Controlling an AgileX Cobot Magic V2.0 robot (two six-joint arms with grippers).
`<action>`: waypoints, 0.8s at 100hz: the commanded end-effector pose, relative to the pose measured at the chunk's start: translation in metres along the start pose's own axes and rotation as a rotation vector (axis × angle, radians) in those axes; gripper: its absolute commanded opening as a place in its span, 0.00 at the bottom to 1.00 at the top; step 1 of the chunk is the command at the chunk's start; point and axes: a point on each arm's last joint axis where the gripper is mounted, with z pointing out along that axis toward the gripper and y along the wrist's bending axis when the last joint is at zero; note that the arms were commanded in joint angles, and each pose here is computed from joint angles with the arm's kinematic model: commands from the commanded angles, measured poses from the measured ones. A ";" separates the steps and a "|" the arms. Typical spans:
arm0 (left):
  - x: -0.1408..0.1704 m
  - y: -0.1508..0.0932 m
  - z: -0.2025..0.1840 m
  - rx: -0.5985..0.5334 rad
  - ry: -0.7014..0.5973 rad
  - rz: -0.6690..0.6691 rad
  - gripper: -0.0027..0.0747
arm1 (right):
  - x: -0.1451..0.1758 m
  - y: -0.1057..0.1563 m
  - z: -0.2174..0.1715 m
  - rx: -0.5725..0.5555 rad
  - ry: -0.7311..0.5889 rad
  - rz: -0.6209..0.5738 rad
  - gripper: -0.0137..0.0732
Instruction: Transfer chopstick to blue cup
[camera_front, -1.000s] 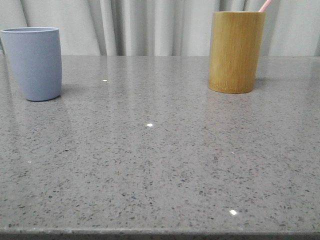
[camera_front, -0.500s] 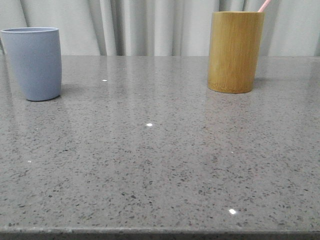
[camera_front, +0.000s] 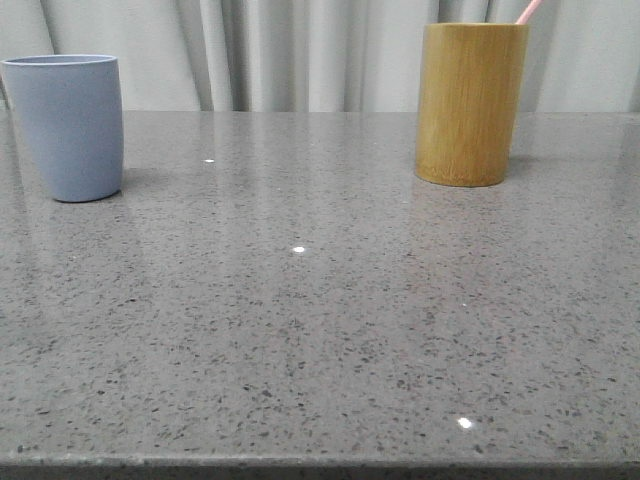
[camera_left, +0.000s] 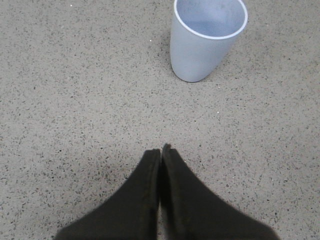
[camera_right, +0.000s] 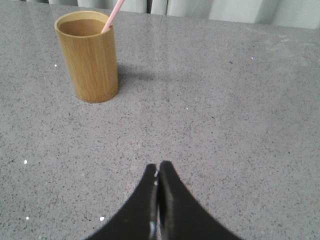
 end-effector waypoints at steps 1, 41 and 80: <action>-0.013 -0.003 -0.008 0.022 -0.099 -0.014 0.02 | -0.013 0.000 -0.003 0.009 -0.062 -0.013 0.12; -0.014 -0.005 -0.009 0.048 -0.114 0.000 0.97 | -0.013 0.000 -0.003 0.009 -0.063 -0.013 0.83; -0.037 -0.008 0.001 0.062 -0.171 0.029 0.84 | -0.018 0.000 -0.003 0.005 -0.125 -0.013 0.83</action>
